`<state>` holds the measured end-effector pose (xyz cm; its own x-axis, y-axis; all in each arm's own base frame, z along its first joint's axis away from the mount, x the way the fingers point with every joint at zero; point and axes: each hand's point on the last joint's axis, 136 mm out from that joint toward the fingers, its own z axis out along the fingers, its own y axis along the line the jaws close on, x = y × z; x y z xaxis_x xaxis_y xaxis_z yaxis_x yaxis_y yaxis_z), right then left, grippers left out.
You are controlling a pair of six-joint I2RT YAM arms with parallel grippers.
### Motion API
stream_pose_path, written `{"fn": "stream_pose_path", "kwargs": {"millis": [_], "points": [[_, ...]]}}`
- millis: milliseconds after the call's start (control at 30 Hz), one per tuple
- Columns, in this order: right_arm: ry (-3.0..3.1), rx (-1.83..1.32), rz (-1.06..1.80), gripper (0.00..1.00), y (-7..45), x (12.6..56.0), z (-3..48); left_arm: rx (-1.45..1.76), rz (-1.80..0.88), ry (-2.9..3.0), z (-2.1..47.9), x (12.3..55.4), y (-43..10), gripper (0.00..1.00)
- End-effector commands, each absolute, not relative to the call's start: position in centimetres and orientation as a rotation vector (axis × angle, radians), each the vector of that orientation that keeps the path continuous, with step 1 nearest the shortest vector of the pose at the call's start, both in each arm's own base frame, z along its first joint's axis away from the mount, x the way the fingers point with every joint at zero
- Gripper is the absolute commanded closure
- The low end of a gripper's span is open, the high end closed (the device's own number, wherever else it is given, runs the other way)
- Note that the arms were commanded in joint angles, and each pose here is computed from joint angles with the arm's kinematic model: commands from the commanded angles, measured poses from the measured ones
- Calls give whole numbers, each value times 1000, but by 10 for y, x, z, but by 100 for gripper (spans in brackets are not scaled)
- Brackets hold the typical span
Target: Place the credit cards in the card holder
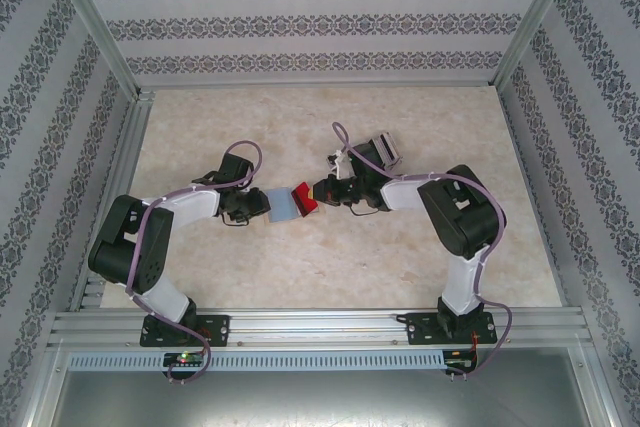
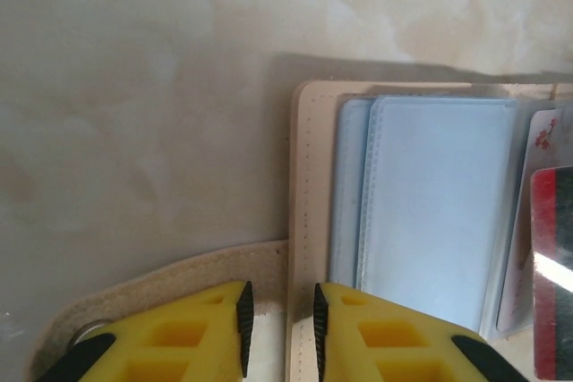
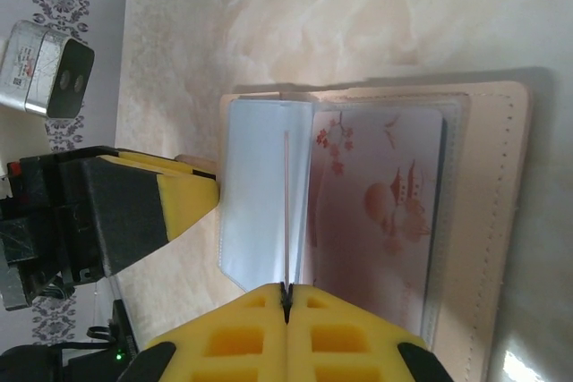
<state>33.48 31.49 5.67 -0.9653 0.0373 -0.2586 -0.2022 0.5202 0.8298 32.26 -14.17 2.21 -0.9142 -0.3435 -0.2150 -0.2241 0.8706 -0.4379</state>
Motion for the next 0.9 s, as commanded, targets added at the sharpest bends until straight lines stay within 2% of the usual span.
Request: {"fn": "stream_pose_path", "kwargs": {"millis": [0,867], "points": [[2489,-177,1479,96,328,336,60,-440,-598,2776,12,318,-139,73],[2520,-69,1443,96,342,349,43,-442,-655,2782,8,314,-145,76]]}}
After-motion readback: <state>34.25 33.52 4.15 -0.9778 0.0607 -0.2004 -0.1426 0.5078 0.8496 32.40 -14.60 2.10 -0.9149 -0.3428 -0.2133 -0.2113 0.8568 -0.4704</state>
